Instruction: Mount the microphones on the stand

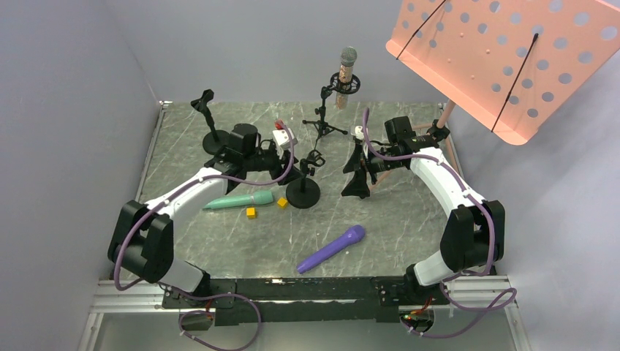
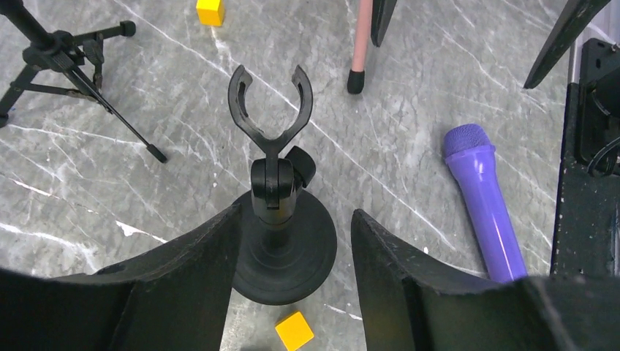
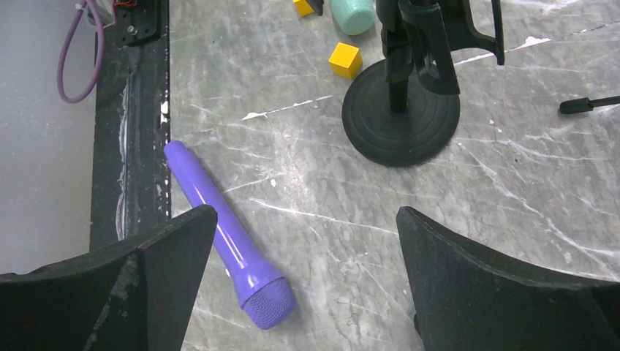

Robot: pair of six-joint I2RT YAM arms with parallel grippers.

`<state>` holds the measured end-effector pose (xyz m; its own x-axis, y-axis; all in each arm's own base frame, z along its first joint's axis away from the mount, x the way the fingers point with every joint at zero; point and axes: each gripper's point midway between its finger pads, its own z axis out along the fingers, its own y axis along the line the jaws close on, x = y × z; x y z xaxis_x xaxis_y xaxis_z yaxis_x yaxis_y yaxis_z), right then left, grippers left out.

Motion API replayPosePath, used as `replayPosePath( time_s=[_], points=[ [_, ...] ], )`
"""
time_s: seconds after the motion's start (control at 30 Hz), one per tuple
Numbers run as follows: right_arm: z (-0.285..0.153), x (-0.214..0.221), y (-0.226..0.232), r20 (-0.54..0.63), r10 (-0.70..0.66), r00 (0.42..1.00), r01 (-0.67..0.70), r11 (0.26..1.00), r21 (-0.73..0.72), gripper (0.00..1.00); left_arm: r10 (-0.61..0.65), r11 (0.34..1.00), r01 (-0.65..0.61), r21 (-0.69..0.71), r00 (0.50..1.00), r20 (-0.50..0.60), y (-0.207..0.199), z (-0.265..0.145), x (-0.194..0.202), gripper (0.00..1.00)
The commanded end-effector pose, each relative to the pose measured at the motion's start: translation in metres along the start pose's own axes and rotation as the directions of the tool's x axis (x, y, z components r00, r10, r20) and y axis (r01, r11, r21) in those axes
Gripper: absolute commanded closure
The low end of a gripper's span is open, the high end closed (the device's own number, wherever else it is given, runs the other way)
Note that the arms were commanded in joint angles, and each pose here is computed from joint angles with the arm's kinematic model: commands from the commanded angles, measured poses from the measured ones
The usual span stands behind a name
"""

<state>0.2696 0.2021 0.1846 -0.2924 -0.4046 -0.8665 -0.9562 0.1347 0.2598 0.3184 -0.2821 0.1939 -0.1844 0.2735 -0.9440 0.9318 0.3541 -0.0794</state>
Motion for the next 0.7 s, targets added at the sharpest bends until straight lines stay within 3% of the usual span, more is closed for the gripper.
replayPosePath(
  time_s=[0.0,0.3,0.67],
  points=[
    [-0.006,-0.019,0.002,0.041,-0.082,0.996,0.082,0.997,0.001,0.0,0.093,0.995,-0.095,0.04,0.994,0.053,0.0,0.005,-0.022,0.4],
    [-0.006,-0.018,0.002,0.038,-0.082,0.996,0.082,0.997,0.001,0.0,0.169,0.985,-0.169,0.029,0.986,-0.003,0.003,0.024,-0.015,0.51],
    [-0.007,-0.019,0.002,0.038,-0.084,0.996,0.084,0.996,0.0,0.0,0.194,0.981,-0.192,0.034,0.978,-0.071,0.013,0.029,-0.006,0.56]
  ],
)
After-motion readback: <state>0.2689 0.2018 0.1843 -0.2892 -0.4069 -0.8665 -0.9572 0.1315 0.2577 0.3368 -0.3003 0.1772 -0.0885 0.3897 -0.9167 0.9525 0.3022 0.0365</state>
